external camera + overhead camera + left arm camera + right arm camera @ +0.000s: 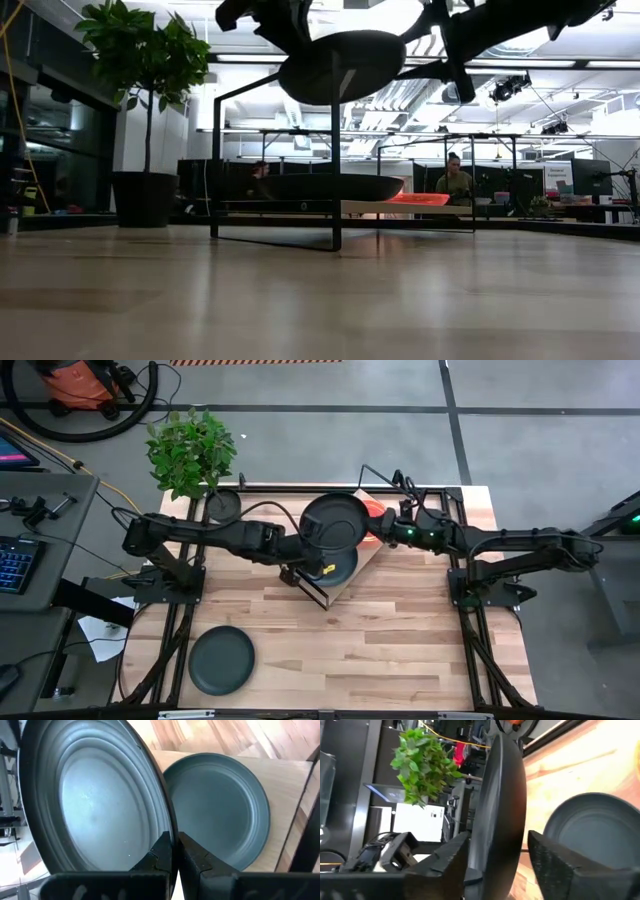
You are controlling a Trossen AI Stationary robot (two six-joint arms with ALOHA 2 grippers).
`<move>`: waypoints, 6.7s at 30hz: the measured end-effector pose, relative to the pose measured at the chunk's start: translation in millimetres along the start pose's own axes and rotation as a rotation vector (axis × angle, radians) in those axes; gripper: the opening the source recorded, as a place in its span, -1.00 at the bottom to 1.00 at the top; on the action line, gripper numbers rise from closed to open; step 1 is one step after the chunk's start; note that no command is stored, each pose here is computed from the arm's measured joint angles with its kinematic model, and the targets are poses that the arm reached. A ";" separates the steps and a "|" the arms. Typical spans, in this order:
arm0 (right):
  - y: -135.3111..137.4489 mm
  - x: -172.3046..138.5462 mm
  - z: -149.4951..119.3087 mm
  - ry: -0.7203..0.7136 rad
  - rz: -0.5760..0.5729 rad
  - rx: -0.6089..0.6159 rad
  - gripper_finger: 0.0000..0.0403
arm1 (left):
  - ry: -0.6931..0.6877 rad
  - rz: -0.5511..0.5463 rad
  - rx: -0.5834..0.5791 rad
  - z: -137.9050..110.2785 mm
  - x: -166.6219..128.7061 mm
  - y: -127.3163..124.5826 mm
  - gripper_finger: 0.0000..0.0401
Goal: Place and stack plates onto a shelf
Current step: Stack the top black plate on top of the black plate on the shelf, then stack the black plate on top of the stacked black plates on the shelf
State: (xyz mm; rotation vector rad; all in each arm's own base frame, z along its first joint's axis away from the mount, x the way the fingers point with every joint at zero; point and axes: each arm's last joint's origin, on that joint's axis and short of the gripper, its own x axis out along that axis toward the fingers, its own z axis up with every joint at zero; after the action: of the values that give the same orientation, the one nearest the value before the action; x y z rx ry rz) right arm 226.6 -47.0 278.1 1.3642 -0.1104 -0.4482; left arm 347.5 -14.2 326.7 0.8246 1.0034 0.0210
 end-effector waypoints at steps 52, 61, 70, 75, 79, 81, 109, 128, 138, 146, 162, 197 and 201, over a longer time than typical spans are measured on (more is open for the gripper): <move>-13.7 73.4 -26.3 0.087 -0.643 -0.472 -1.00 | -0.814 0.303 -1.026 -146.6 -193.8 12.2 -0.43; -15.5 91.0 -29.6 0.182 -0.715 -0.574 -1.00 | -0.796 0.286 -1.037 -143.0 -184.5 10.2 -0.43; -18.5 91.4 -30.3 0.191 -0.736 -0.573 -1.00 | -0.787 0.286 -1.026 -141.1 -182.3 10.6 -0.43; -17.1 92.7 -31.6 0.227 -0.706 -0.560 -0.95 | -0.787 0.285 -1.026 -141.0 -182.1 10.6 -0.43; -17.3 92.6 -31.5 0.239 -0.704 -0.584 -0.75 | -0.786 0.285 -1.025 -141.0 -182.0 10.5 -0.43; -17.3 92.7 -31.1 0.239 -0.705 -0.583 -0.60 | -0.786 0.285 -1.025 -141.0 -182.0 10.5 -0.43; -36.7 -36.5 -18.8 0.488 -0.677 -0.661 0.15 | -0.974 0.044 -1.000 -128.5 -151.2 -8.8 -0.43; -16.0 -53.5 -26.9 0.122 0.078 -0.724 0.15 | -1.100 -0.078 -1.228 -135.9 -52.5 -75.8 -0.43; -15.7 -53.4 -26.6 0.116 0.077 -0.724 0.15 | -0.550 -0.483 -1.014 -128.9 -57.1 -93.8 -0.43; -16.1 -52.4 -25.2 0.108 0.071 -0.723 0.15 | -0.306 -0.736 -0.475 -99.8 -54.0 -169.9 -0.43; -20.2 -49.2 -26.3 0.103 0.022 -0.729 0.15 | 0.006 -0.698 -0.152 -101.6 -17.5 -236.3 -0.43; -23.0 -49.0 -27.1 0.126 -0.001 -0.666 0.15 | -0.074 -0.741 -0.833 -124.1 -100.1 -86.0 -0.99; -23.1 -49.0 -27.1 0.128 -0.002 -0.667 0.15 | -0.243 -0.455 -0.962 -128.6 -125.5 -18.9 -0.99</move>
State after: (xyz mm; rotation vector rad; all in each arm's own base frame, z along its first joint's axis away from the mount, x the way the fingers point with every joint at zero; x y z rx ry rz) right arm 185.3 -7.0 258.9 0.7327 0.1379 -0.3530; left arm 173.7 2.9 372.9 -0.2804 0.7949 0.0108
